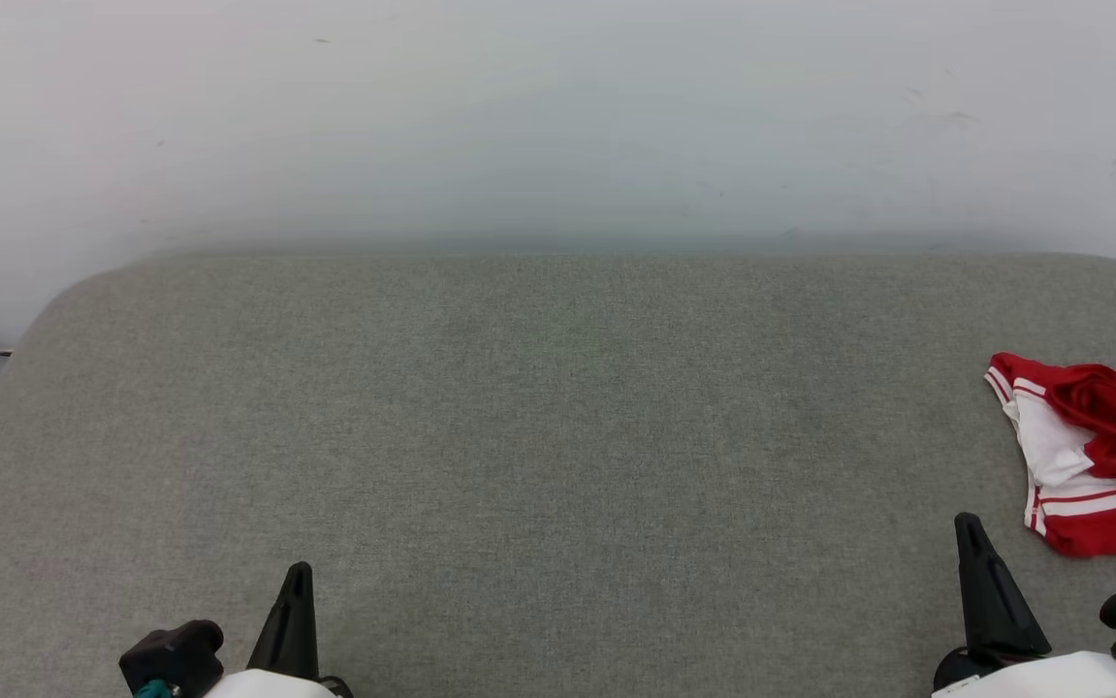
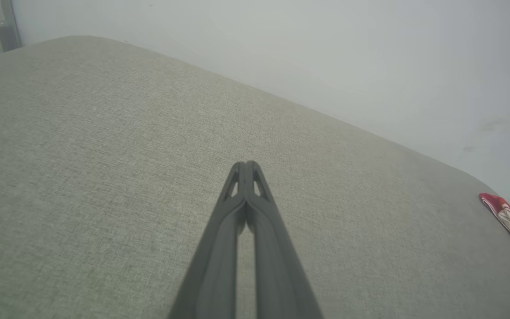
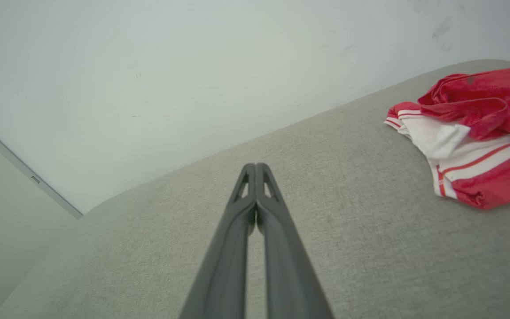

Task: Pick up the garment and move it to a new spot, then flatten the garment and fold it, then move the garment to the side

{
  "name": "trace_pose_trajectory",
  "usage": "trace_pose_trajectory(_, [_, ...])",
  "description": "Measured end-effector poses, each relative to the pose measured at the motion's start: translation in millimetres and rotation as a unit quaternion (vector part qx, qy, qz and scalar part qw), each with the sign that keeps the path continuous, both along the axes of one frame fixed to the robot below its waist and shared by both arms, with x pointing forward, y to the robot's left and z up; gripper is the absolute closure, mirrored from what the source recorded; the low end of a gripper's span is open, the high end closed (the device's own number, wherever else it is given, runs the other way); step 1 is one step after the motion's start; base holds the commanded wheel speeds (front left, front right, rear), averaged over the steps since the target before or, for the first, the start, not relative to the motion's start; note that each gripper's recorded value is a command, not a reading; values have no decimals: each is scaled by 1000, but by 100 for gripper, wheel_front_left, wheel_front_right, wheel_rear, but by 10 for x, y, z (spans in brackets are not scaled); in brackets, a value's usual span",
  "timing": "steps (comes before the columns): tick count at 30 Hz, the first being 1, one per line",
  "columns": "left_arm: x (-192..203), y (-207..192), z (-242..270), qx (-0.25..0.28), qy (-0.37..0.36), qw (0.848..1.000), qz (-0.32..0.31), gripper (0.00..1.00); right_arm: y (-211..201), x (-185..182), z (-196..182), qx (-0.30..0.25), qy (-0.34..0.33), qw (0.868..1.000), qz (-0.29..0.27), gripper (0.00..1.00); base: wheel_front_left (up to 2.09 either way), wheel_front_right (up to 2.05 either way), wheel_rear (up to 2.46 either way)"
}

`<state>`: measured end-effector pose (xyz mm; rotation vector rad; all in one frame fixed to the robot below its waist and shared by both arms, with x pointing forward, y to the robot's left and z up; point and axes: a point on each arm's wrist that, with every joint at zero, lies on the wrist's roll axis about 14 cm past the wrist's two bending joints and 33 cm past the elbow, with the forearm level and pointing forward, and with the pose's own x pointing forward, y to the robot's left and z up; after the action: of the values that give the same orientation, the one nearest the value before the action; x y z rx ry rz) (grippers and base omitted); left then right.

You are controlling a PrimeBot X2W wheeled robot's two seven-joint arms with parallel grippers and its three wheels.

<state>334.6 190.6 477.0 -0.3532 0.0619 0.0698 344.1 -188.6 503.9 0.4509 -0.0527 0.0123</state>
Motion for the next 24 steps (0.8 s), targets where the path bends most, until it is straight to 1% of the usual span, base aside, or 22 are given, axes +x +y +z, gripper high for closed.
trace_pose_trajectory(12, [86,44,-5,-102,7,995,10,100,-41,63,-35,95,13,995,-6,100,0,0,0])
trace_pose_trajectory(24, [168,61,14,-192,7,981,15,100,-63,145,-19,178,17,984,-7,100,0,0,0])
